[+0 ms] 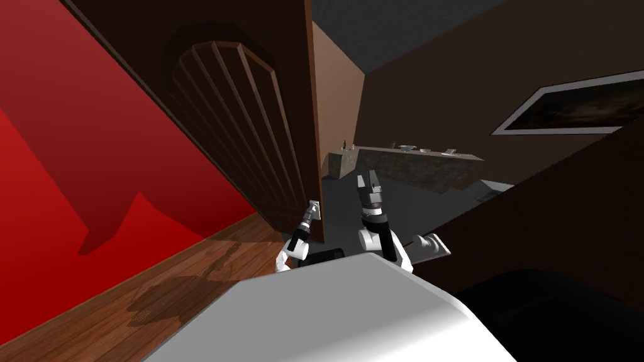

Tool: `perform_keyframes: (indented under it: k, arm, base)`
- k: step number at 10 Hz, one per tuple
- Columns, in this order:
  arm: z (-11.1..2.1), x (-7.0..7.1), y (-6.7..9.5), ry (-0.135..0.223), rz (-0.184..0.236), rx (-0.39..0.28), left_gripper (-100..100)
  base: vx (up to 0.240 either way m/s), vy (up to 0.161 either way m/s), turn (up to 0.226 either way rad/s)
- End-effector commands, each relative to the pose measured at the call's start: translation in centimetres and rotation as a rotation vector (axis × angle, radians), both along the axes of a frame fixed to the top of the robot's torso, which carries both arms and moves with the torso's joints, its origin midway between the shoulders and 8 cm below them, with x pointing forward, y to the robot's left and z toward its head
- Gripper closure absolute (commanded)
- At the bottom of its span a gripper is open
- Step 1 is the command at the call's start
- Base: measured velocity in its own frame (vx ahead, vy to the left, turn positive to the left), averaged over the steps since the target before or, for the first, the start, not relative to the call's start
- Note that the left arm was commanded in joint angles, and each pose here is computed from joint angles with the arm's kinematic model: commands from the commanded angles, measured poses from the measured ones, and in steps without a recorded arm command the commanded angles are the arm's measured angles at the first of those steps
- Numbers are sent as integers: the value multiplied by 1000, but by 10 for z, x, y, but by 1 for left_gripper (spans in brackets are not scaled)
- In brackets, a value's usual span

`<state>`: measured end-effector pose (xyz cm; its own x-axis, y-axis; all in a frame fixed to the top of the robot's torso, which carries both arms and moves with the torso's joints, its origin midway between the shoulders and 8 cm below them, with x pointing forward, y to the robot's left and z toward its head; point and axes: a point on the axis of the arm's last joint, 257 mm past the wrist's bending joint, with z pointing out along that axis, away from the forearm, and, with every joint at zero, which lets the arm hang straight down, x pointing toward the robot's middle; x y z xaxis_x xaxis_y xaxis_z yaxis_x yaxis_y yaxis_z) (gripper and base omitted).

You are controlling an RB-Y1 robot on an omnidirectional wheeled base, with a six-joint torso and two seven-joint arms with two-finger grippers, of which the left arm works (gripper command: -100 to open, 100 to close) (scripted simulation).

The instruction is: Push the door open

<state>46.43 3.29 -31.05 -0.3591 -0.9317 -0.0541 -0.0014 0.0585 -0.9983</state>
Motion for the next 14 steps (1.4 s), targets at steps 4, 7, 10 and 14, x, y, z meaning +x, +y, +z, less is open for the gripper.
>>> perform_keyframes:
  k: [4, 7, 10, 14]
  arm:
    - [3, -13, -15, -1, -12, -11, 100]
    - [-4, -26, -20, 2, -37, 14, -100]
    - [-5, -41, -36, 5, -61, 12, -100]
    - [13, -55, -74, 2, -78, -53, -100]
  base:
    - [189, -102, 255]
    - [-4, -7, 108]
    - [-170, 128, 35]
    - [-179, 81, 39]
